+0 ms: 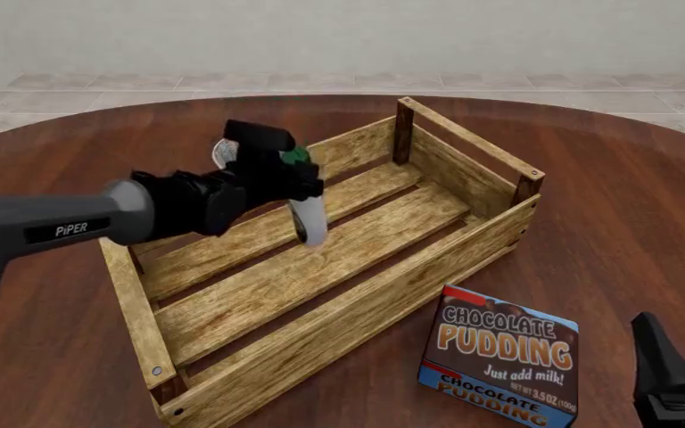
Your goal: Pick up the salad dressing and put it in the tray.
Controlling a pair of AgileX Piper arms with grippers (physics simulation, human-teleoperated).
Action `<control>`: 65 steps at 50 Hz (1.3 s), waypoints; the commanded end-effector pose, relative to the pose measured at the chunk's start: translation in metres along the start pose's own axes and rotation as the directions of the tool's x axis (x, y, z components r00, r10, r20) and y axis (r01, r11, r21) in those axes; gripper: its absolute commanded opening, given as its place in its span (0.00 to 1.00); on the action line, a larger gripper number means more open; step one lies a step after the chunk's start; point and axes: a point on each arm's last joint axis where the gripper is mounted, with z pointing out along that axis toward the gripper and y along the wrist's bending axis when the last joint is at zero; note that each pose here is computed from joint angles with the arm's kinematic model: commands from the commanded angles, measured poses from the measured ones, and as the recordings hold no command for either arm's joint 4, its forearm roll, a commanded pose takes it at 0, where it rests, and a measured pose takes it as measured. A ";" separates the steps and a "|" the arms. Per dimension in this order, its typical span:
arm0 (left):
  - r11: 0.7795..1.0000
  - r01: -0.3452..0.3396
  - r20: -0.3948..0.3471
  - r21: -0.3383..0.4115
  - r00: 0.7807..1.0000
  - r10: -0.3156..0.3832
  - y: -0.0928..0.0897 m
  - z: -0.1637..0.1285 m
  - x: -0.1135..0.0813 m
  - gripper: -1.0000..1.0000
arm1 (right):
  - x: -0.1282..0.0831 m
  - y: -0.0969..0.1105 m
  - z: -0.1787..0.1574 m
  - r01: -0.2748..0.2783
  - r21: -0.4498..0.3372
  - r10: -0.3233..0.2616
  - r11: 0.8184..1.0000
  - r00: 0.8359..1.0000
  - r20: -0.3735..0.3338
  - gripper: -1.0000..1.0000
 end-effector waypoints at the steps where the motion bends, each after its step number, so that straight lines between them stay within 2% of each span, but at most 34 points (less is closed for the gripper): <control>1: 1.000 -0.016 0.001 0.002 1.000 0.016 -0.001 0.003 0.003 0.00 | 0.000 0.000 0.000 -0.004 0.004 0.004 1.000 1.000 0.001 1.00; 23: 0.999 -0.041 -0.030 0.000 0.999 0.041 0.001 0.015 0.018 0.00 | 0.000 -0.001 0.000 -0.013 0.011 0.013 1.000 1.000 0.004 1.00; 48: 1.000 -0.016 -0.042 -0.005 0.999 0.016 0.004 0.031 0.035 0.00 | 0.000 -0.001 0.000 -0.018 0.016 0.018 1.000 1.000 0.005 1.00; 65: 1.000 -0.030 -0.051 -0.003 0.998 0.029 0.004 0.031 0.042 0.00 | 0.000 -0.001 0.000 -0.019 0.019 0.019 1.000 1.000 0.006 1.00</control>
